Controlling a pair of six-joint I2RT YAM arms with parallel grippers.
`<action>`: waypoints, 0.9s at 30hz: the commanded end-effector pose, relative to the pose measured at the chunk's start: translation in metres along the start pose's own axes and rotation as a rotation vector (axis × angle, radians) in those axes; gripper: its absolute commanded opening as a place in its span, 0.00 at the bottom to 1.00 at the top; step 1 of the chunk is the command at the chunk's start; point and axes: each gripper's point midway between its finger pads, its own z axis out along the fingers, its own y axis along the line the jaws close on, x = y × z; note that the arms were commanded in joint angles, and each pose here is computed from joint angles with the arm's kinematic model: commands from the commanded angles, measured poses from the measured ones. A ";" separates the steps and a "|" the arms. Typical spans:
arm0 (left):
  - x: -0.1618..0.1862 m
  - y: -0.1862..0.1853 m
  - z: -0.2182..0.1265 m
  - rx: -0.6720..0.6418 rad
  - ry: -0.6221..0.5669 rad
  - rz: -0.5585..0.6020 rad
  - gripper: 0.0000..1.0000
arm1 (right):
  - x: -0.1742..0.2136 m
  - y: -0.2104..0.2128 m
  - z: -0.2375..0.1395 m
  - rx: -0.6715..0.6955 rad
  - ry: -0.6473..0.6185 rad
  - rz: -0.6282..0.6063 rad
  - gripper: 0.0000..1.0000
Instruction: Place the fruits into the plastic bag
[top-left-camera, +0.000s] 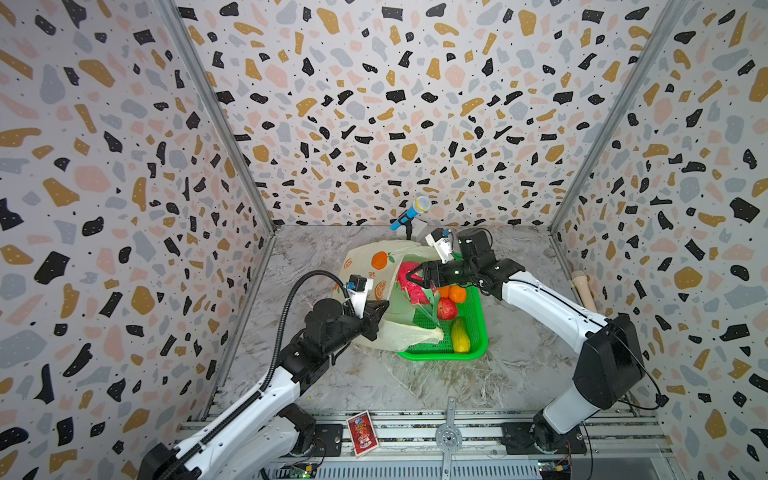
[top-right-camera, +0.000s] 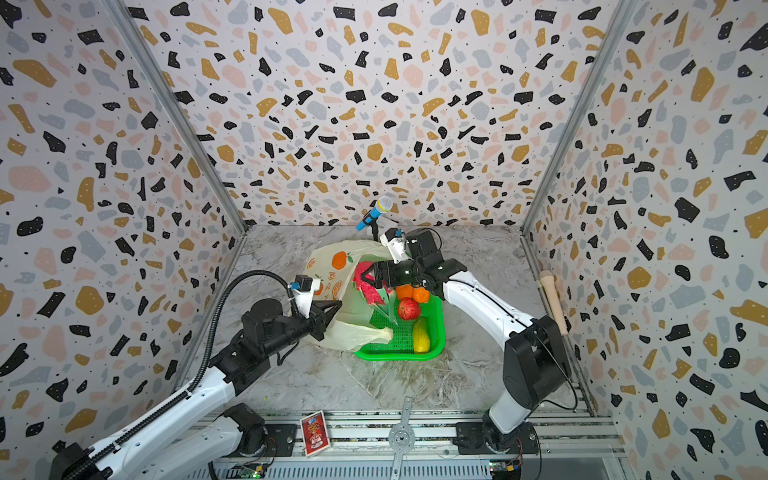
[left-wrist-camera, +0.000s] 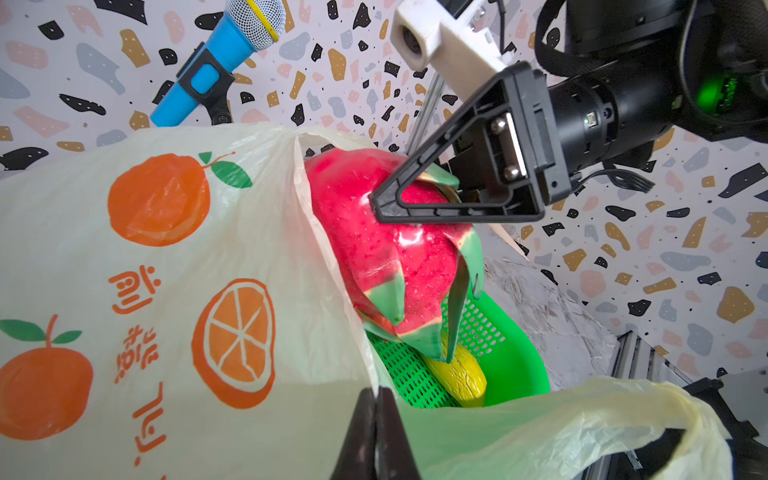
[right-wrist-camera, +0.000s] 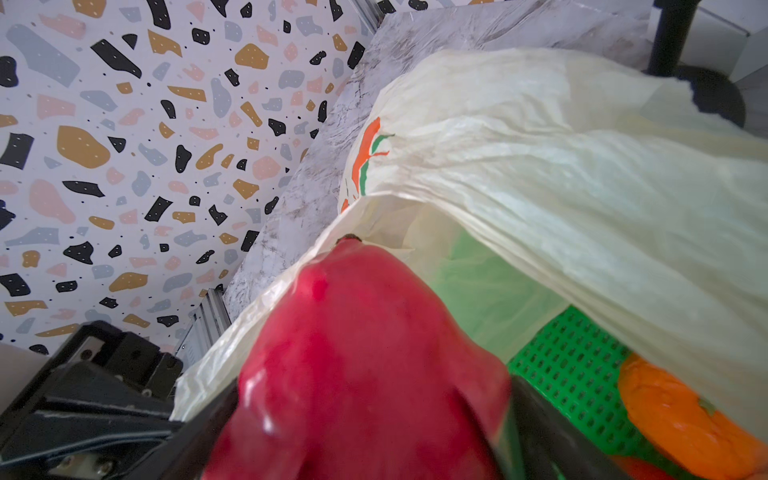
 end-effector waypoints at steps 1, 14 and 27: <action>-0.011 -0.007 -0.005 0.036 -0.064 0.042 0.00 | -0.037 0.037 -0.010 -0.101 -0.089 -0.047 0.00; 0.009 -0.005 -0.009 0.034 -0.043 0.086 0.00 | -0.054 0.055 -0.013 -0.171 -0.113 -0.005 0.00; -0.001 -0.014 -0.017 0.060 -0.124 0.129 0.00 | -0.045 0.066 -0.005 -0.303 -0.118 0.123 0.00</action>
